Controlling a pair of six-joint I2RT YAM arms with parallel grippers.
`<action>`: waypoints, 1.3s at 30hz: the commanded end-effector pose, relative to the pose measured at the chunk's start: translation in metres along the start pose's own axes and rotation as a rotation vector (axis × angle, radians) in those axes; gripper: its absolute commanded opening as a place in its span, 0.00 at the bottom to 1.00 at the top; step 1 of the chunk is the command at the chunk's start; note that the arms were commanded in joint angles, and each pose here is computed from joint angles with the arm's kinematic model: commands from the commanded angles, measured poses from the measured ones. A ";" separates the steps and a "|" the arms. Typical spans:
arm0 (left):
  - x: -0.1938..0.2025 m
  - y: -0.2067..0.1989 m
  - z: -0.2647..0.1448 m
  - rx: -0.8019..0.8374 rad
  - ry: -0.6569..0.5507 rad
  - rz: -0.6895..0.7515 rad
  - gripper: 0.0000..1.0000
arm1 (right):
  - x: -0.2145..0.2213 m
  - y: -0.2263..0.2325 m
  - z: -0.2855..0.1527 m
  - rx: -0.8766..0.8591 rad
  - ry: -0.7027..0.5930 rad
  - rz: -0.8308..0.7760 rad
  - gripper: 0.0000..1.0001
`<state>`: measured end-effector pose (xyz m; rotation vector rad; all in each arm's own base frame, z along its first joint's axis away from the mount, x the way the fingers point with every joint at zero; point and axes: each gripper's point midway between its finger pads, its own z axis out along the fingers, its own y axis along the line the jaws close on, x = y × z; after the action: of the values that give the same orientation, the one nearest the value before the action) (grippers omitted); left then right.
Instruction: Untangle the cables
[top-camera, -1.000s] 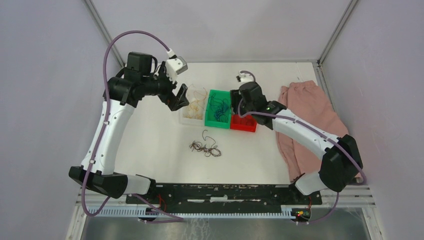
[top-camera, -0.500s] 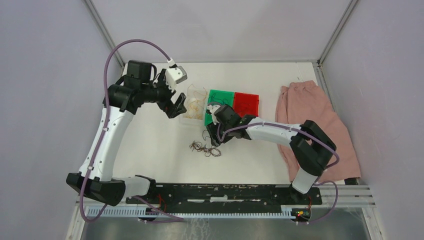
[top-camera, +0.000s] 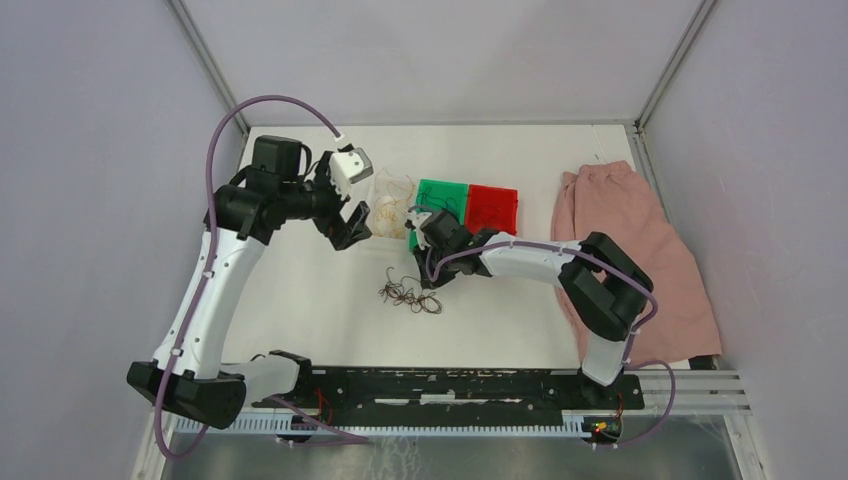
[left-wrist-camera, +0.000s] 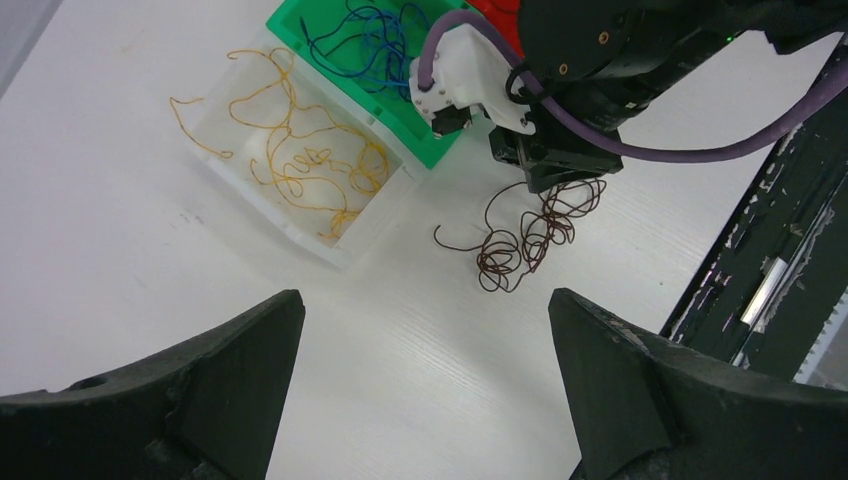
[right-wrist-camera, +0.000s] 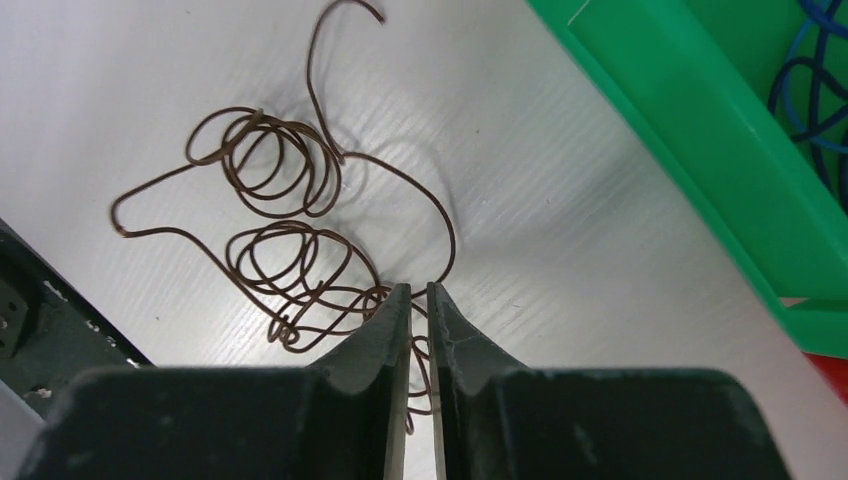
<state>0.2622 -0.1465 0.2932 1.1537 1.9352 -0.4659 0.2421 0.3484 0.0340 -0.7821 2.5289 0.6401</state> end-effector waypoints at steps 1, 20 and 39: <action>-0.010 -0.003 -0.004 0.003 -0.070 0.076 0.99 | -0.055 0.026 -0.035 -0.073 -0.184 -0.012 0.11; -0.015 -0.010 -0.010 0.011 -0.110 0.094 0.99 | -0.024 -0.004 -0.014 0.067 -0.066 0.053 0.55; -0.017 -0.010 -0.012 0.008 -0.118 0.114 0.99 | -0.051 0.013 -0.019 0.023 -0.117 0.130 0.00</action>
<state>0.2510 -0.1510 0.2968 1.1681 1.8650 -0.4970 0.2556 0.3557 0.0378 -0.6229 2.5855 0.6012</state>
